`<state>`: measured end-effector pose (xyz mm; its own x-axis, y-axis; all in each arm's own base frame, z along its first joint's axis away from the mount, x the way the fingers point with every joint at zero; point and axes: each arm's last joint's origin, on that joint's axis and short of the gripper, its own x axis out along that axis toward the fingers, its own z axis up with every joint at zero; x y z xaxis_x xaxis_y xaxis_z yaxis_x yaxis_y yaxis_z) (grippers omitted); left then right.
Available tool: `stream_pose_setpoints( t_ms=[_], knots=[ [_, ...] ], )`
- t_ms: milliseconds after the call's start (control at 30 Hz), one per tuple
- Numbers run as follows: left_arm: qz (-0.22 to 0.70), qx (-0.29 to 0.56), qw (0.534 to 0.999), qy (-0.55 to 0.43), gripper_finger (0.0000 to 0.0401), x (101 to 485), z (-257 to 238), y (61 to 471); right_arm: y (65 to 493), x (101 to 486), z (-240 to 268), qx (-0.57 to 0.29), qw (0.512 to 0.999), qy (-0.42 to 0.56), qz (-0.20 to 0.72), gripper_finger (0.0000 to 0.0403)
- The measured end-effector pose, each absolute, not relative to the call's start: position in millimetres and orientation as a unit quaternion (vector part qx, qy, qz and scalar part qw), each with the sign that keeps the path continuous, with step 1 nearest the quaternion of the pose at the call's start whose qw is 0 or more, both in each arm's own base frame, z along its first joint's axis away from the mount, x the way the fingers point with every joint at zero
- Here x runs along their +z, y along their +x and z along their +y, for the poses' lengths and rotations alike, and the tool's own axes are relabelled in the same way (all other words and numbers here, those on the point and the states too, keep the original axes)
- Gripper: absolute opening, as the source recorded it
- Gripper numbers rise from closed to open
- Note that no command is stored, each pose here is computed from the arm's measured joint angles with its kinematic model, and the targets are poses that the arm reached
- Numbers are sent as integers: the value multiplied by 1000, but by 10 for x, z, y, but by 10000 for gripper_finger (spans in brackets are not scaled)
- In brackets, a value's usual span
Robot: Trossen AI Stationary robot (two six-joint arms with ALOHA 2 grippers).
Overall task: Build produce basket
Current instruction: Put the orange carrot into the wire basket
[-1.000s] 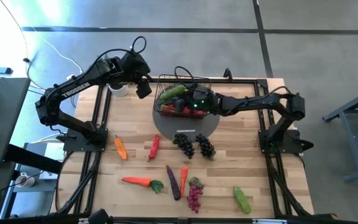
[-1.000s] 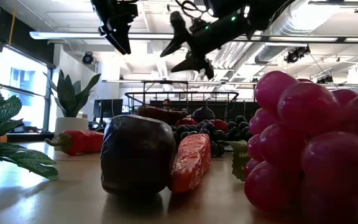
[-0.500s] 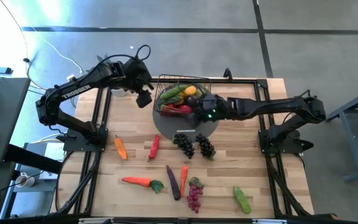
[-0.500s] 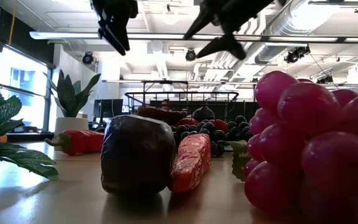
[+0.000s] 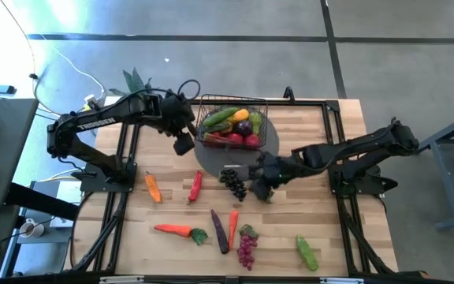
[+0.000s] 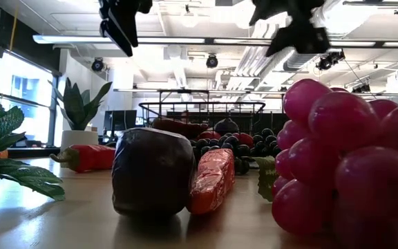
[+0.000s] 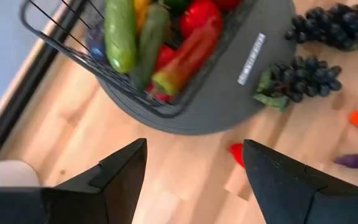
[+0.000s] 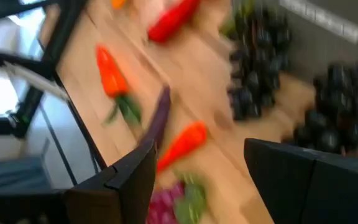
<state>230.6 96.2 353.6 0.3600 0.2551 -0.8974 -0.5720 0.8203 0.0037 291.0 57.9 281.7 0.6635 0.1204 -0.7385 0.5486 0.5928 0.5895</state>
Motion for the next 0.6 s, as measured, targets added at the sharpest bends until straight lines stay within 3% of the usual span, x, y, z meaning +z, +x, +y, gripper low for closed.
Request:
stream_pose_setpoints(
  t_ms=[300,600],
  knots=[
    [515,225,809,-171,252,3523,554,2407,2727,2744,925,-131,774,422,454,225],
    [555,149,809,-126,252,3474,-15,2419,2524,2675,1129,-144,750,388,516,225]
  ],
)
